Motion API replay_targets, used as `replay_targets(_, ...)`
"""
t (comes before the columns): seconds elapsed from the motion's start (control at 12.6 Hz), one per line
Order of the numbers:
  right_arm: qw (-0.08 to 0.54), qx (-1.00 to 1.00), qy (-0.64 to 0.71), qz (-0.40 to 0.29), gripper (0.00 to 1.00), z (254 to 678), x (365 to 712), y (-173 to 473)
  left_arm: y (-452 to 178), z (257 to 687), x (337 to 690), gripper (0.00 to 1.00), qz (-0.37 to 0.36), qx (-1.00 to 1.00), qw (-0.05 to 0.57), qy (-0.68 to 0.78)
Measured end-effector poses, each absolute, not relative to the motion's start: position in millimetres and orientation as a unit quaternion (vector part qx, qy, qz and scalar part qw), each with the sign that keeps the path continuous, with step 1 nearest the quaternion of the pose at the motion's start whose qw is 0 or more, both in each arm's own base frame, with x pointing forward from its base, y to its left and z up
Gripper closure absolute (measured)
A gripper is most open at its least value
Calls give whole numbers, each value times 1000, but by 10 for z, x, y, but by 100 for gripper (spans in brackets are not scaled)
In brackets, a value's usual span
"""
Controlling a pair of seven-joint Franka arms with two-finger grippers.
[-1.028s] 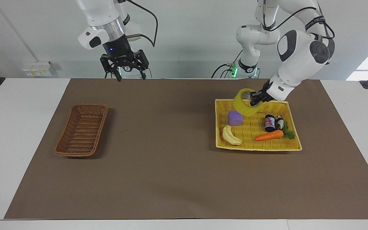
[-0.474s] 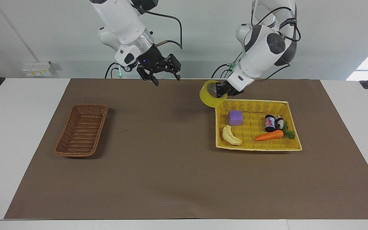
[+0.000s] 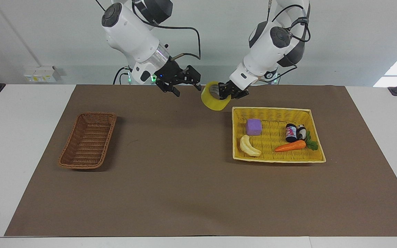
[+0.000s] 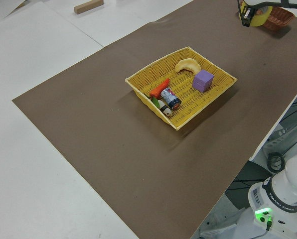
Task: Move tape to another basket
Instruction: 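Grasp the tape roll with the right gripper from the left gripper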
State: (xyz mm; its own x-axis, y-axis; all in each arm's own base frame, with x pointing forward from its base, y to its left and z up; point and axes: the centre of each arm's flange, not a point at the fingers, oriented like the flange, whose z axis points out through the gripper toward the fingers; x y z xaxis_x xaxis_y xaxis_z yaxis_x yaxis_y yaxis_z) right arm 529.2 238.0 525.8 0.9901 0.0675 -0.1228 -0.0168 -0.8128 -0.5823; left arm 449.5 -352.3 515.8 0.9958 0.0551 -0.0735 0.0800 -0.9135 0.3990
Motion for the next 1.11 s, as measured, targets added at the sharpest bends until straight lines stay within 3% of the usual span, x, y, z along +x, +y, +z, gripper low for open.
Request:
replay_targets(0.55, 311, -947, -36, 63, 0, 5248, 5192, 2284, -3759, 5290, 4424, 78, -8, 969, 242, 51)
replay_targets(0.87, 312, -947, -34, 60, 47, 5271, 5199, 2253, -3845, 5268, 4397, 78, -4, 968, 246, 53)
replay_targets(1.11, 311, -948, -16, 57, 83, 5246, 5270, 2077, -3889, 5361, 4396, 46, 5, 959, 263, 101)
